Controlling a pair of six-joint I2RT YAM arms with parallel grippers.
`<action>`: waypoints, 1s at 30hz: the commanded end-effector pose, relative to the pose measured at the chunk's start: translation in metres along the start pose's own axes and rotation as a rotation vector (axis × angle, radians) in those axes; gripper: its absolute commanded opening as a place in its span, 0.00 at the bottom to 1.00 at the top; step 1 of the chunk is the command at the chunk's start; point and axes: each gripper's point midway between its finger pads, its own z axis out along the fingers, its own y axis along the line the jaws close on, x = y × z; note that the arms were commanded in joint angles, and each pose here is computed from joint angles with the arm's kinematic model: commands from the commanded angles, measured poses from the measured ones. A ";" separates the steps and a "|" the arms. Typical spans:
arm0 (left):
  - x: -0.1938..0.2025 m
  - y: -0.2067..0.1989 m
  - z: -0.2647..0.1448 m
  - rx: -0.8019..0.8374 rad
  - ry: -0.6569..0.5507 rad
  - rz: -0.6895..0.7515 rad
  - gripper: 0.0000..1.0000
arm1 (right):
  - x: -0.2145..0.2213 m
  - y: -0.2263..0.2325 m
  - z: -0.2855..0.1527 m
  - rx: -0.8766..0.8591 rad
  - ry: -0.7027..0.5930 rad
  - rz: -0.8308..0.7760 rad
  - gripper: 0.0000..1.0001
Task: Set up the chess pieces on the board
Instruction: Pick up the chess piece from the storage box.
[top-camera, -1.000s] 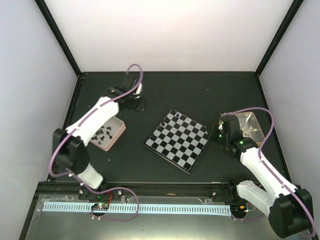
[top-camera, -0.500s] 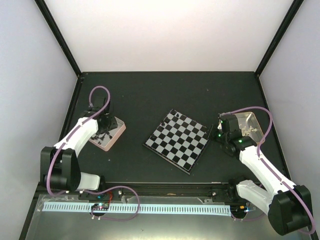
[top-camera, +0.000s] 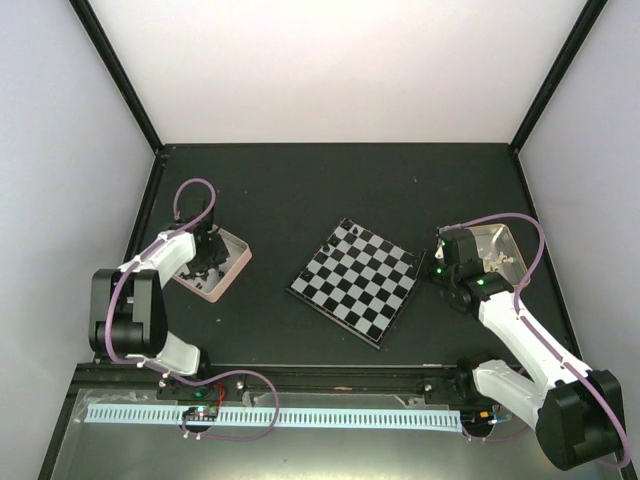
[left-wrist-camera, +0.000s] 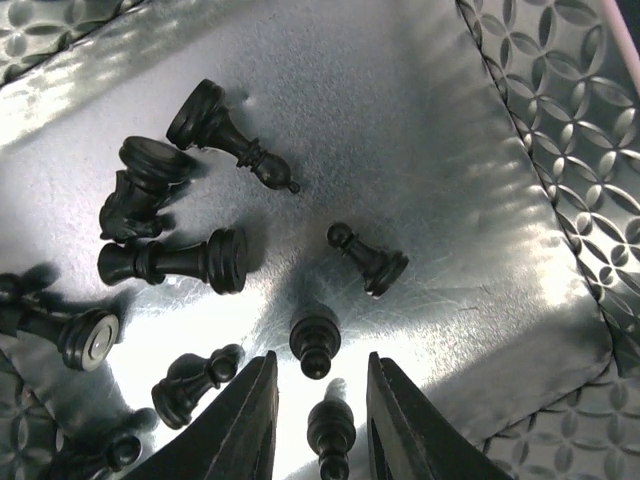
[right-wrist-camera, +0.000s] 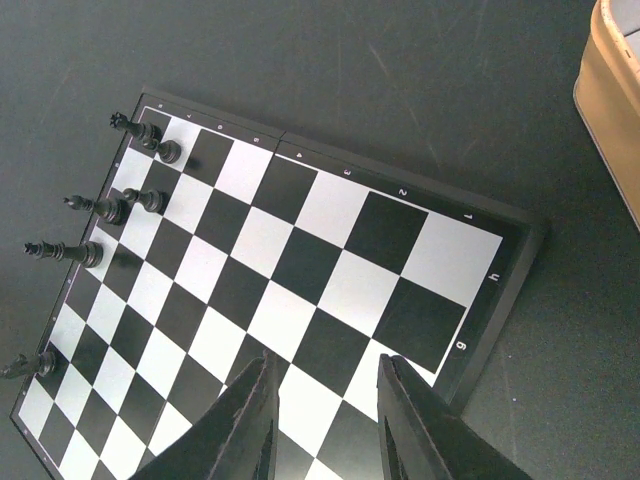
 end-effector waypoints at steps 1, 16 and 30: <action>-0.006 -0.002 0.006 0.023 -0.010 -0.007 0.24 | -0.008 0.007 -0.003 -0.019 -0.023 -0.003 0.29; -0.001 -0.006 0.020 0.050 0.036 0.008 0.11 | -0.008 0.008 -0.004 -0.021 -0.025 -0.004 0.29; -0.008 -0.039 -0.038 0.219 -0.043 0.058 0.05 | -0.007 0.013 -0.014 -0.063 -0.040 -0.005 0.28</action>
